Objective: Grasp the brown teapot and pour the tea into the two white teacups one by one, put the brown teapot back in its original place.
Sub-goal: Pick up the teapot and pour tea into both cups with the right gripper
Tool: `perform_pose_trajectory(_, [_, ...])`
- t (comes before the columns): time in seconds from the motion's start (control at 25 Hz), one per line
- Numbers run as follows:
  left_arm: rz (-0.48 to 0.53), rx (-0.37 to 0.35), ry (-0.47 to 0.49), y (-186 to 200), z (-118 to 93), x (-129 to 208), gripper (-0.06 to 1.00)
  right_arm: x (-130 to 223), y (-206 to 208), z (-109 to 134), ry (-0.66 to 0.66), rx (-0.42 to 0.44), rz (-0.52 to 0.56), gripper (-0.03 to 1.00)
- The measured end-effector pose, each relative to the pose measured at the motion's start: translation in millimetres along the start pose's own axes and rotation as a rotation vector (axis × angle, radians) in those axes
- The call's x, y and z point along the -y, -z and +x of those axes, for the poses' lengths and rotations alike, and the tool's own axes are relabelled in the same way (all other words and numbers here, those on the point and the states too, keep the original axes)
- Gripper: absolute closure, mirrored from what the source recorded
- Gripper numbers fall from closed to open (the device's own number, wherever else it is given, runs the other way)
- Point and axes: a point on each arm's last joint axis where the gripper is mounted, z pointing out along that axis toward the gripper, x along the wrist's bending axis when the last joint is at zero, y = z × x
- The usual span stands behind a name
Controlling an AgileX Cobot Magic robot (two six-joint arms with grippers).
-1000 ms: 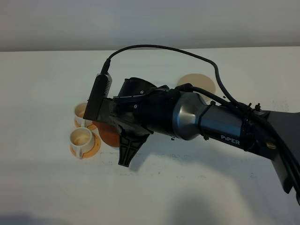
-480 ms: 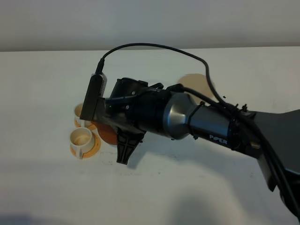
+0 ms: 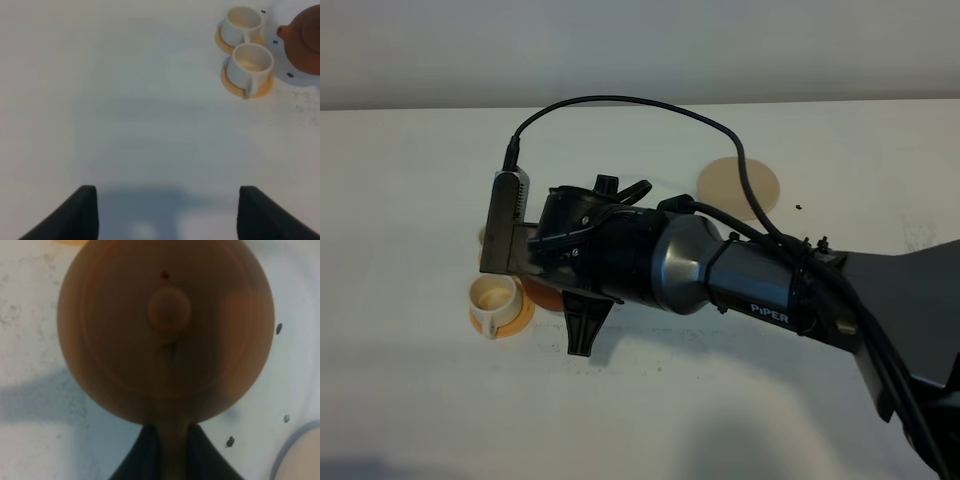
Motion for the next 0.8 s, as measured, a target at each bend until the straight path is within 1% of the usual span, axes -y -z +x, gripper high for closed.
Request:
perform_pose_trajectory(0.48, [0.000, 0.000, 0.000, 0.0, 0.0, 0.0, 0.38, -5.5, 0.6, 6.4, 0.054, 0.027, -0.010, 0.87])
perform_pose_trajectory(0.8, [0.000, 0.000, 0.000, 0.0, 0.0, 0.0, 0.38, -10.1, 3.9, 8.4, 0.098, 0.066, -0.026, 0.87])
